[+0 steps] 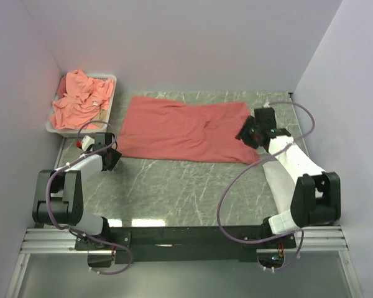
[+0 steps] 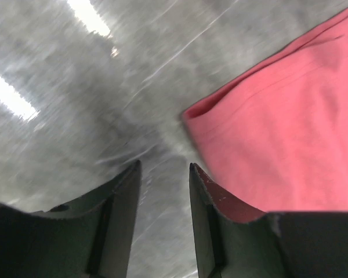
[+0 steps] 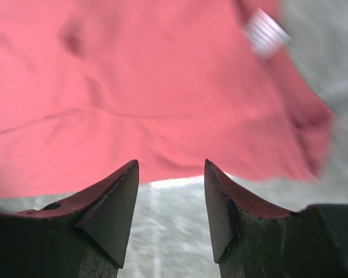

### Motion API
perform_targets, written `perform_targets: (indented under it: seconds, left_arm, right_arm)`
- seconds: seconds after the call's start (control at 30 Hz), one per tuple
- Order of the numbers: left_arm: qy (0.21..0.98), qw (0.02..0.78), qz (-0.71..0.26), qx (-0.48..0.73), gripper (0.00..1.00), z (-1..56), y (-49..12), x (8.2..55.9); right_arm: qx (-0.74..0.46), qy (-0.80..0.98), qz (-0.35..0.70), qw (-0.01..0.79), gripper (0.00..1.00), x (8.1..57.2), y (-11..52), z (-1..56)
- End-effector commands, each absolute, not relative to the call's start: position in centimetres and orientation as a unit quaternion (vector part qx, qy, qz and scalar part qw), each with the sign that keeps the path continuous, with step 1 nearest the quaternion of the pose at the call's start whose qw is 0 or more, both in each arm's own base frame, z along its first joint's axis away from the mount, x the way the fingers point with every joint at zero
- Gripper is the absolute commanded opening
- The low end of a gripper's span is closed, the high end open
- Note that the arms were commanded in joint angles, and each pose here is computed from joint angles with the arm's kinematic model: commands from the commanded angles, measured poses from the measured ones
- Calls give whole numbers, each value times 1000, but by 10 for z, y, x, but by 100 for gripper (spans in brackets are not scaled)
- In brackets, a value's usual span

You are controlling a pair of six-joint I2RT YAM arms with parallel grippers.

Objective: Fold and stack the t-shirts
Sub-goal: Fold the tshirt

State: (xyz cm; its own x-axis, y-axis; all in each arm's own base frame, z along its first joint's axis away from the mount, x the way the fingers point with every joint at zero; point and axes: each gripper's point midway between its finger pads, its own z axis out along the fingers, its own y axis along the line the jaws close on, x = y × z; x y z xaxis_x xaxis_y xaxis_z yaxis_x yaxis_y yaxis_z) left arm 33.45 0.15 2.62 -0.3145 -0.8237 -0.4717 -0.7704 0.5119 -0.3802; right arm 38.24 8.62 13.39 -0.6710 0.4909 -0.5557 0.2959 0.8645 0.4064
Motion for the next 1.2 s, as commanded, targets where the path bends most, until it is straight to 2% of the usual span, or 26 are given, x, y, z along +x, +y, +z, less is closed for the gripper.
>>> perform_targets:
  seconds: [0.0, 0.23, 0.47, 0.83, 0.97, 1.17]
  left_arm:
    - [794, 368, -38, -482, 45, 45, 11, 363]
    - [789, 380, -63, -478, 44, 43, 5, 373]
    - [790, 380, -58, -477, 44, 39, 6, 376]
    - [789, 380, -59, -479, 28, 37, 6, 386]
    - [790, 382, -60, -476, 19, 38, 5, 389]
    - [791, 381, -65, -474, 12, 39, 3, 390]
  right_arm:
    - [239, 897, 154, 337, 56, 359, 72, 123]
    - [271, 893, 129, 334, 55, 320, 42, 102]
    - [290, 894, 110, 323, 54, 306, 31, 88]
    - [335, 897, 77, 278, 54, 293, 7, 53]
    - [346, 895, 72, 273, 53, 300, 2, 43]
    - [352, 885, 87, 293, 52, 319, 2, 49]
